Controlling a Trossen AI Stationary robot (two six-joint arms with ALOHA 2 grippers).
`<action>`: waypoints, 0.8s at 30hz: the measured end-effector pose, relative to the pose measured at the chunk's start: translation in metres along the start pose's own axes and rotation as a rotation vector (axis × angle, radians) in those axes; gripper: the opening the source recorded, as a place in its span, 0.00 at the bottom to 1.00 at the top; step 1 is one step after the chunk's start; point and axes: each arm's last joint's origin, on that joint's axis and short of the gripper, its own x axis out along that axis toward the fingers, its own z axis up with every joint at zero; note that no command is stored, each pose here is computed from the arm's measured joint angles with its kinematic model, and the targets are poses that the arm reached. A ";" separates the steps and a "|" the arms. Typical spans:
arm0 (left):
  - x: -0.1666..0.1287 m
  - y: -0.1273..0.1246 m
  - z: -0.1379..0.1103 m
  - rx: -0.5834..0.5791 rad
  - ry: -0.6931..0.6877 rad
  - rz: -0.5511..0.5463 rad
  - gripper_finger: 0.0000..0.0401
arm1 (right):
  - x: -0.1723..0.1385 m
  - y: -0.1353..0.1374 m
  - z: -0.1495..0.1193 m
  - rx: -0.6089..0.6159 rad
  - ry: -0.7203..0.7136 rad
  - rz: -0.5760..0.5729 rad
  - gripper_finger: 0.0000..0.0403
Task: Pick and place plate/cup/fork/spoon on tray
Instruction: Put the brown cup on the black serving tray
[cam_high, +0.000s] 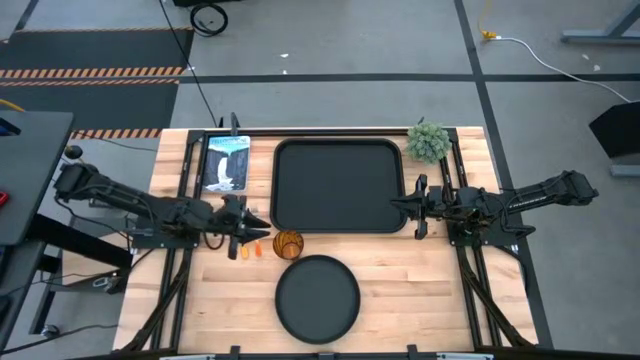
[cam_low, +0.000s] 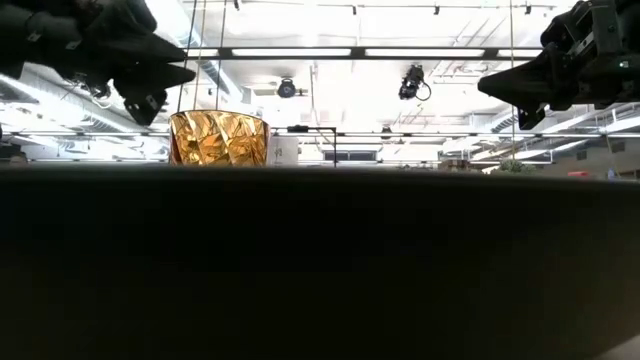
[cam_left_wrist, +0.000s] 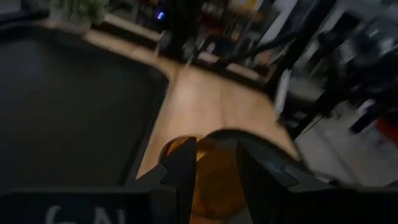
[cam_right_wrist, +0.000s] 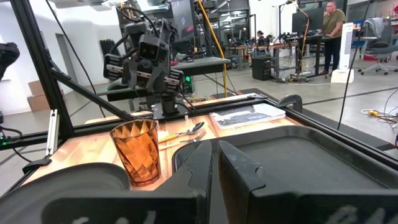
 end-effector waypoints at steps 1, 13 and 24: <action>0.003 -0.001 0.001 0.007 0.031 0.023 0.30 | 0.000 0.000 0.000 0.000 0.000 0.000 0.08; 0.037 -0.018 0.030 0.064 0.327 0.204 0.53 | 0.000 0.000 0.000 0.000 -0.001 0.000 0.08; 0.070 -0.012 0.046 0.080 0.505 0.267 0.57 | 0.000 0.000 0.000 0.000 -0.001 0.000 0.08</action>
